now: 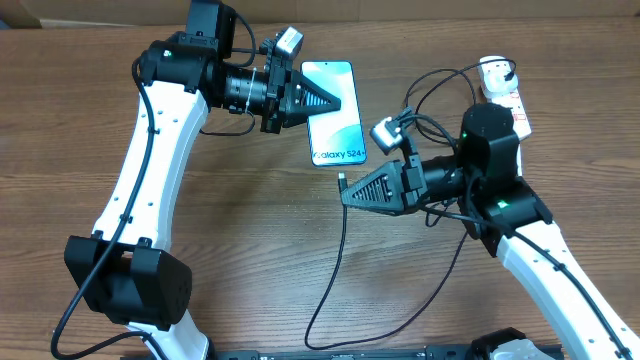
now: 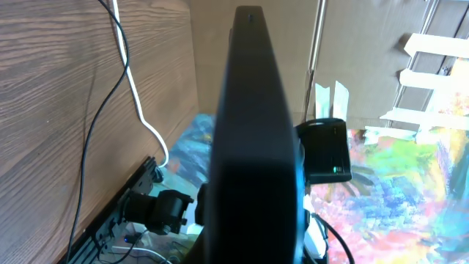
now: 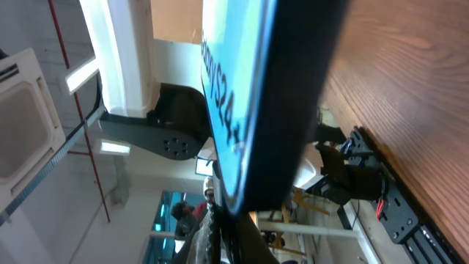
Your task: Plug charger to phone and switch on socket
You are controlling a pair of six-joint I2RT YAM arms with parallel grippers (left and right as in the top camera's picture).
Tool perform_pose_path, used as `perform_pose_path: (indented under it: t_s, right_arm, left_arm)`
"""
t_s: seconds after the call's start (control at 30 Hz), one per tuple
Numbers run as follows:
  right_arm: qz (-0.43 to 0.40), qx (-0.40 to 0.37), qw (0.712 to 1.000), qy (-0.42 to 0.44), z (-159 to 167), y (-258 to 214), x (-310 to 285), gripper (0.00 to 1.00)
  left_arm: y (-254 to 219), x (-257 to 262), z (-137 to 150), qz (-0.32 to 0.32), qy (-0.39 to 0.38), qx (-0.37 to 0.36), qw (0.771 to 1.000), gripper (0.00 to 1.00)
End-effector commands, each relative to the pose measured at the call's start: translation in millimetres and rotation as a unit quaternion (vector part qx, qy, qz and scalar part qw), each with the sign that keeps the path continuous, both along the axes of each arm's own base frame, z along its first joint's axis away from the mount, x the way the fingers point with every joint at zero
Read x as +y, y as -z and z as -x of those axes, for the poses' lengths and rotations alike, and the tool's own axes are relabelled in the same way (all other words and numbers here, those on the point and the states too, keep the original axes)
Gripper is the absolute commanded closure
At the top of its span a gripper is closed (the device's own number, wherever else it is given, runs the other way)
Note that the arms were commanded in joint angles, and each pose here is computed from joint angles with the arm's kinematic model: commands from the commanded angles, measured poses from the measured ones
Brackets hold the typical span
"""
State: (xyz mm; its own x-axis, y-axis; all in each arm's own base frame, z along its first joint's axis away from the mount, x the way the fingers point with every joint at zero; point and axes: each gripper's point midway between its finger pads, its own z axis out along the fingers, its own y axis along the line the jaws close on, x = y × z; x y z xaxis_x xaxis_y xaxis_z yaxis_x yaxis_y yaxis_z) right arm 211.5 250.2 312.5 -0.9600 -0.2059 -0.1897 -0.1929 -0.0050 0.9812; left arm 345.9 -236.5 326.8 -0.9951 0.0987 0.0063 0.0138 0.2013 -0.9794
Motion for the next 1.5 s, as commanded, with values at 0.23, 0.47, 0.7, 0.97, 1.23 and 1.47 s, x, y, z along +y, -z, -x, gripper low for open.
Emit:
perform_pose_path:
  t_s: [0.23,0.47,0.7,0.97,1.23,1.47]
  right_arm:
    - [0.000,-0.012,1.000,0.006,-2,-6,5,0.96]
    - [0.001,-0.014,1.000,0.012,-4,-5,5,0.96]
    - [0.002,-0.014,1.000,0.015,-5,-5,5,0.96]
    - [0.002,-0.014,1.000,0.015,-5,-5,5,0.96]
    - [0.005,-0.010,1.000,0.029,-11,-3,0,0.96]
    - [0.017,0.001,0.999,0.044,-15,4,0,0.96]
  left_arm:
    - [-8,1,1,0.013,0.005,-0.015,1.000,0.96]
    - [5,4,0,-0.024,-0.009,-0.004,1.000,0.96]
    - [1,3,2,-0.011,-0.003,-0.001,1.000,0.96]
    - [-1,3,3,-0.004,0.000,-0.001,1.000,0.96]
    - [-1,3,4,-0.005,0.000,0.003,1.000,0.96]
    - [-1,3,4,-0.005,0.000,0.003,1.000,0.96]
